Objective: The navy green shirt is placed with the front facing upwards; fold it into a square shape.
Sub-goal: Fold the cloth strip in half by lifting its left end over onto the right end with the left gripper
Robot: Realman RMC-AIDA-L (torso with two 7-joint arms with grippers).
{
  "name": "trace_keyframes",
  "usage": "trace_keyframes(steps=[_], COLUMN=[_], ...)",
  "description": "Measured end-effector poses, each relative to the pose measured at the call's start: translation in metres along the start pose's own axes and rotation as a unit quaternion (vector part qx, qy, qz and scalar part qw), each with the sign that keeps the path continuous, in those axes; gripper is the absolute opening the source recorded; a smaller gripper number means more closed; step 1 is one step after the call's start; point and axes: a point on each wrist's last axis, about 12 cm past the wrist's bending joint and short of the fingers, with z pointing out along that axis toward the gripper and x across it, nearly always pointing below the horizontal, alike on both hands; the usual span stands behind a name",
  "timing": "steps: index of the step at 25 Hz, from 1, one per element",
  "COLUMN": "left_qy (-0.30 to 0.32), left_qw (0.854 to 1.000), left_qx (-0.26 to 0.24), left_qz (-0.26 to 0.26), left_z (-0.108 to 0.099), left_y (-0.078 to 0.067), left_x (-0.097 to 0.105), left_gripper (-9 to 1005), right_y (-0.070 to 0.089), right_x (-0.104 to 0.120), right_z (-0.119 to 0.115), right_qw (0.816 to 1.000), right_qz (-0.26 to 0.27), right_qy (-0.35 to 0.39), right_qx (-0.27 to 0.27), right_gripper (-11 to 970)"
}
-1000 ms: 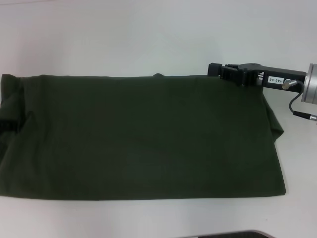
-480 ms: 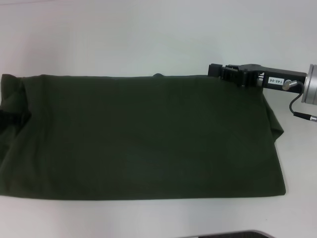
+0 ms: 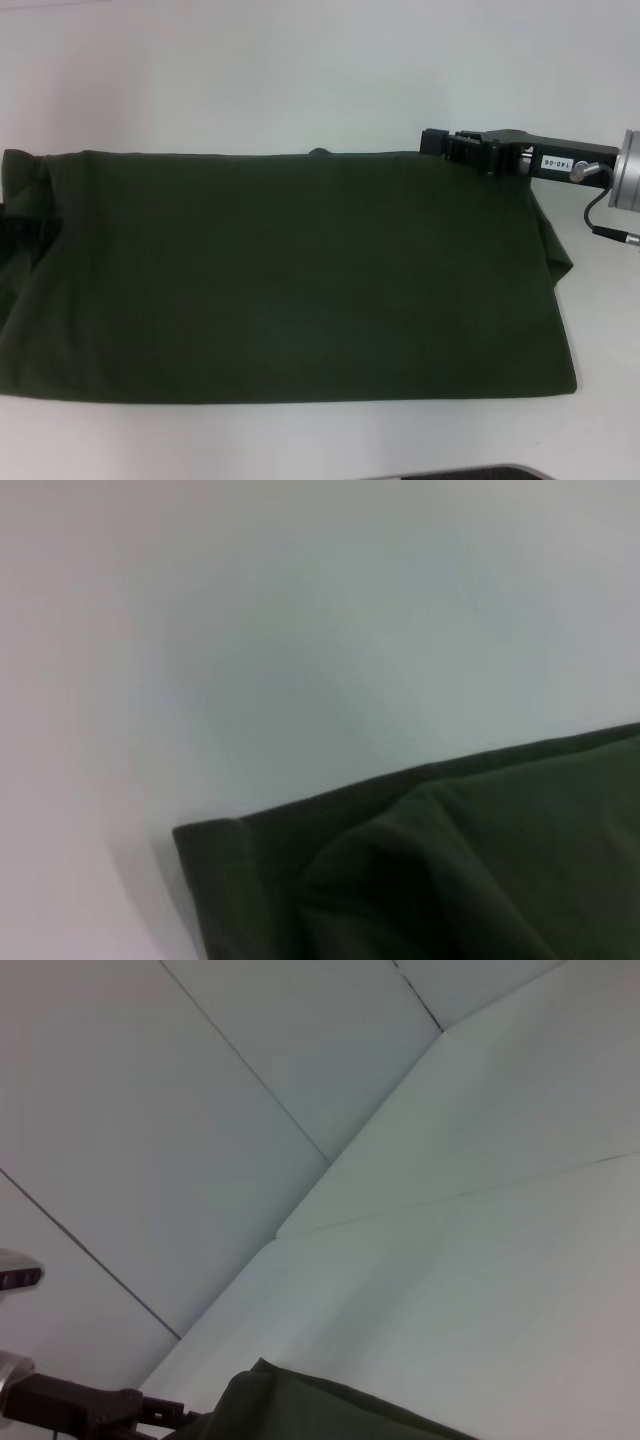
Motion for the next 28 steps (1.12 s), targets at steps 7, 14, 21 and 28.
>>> trace_keyframes(steps=[7,14,21,28], left_qy=[-0.007,0.000,0.007,0.006], left_qw=[1.000,1.000,1.000,1.000], left_qx=[0.000,0.015,0.027,0.022], left_qz=[0.004,0.011,0.015,0.018], left_z=[-0.003,-0.007,-0.005,-0.002], left_y=[-0.001,-0.006,-0.009,-0.010], left_x=[-0.007,-0.009,-0.006,-0.005], left_gripper=[887,886,886,886], right_y=[0.000,0.000,-0.001,0.000], right_x=[0.000,0.000,0.000,0.000], right_z=[0.000,0.000,0.000,0.000], right_qw=[1.000,1.000,1.000,1.000], right_qz=[0.000,0.000,0.000,0.000], right_qy=[0.000,0.000,0.000,0.000], right_qx=[0.000,0.002,0.003,0.002], right_gripper=[79,80,79,80])
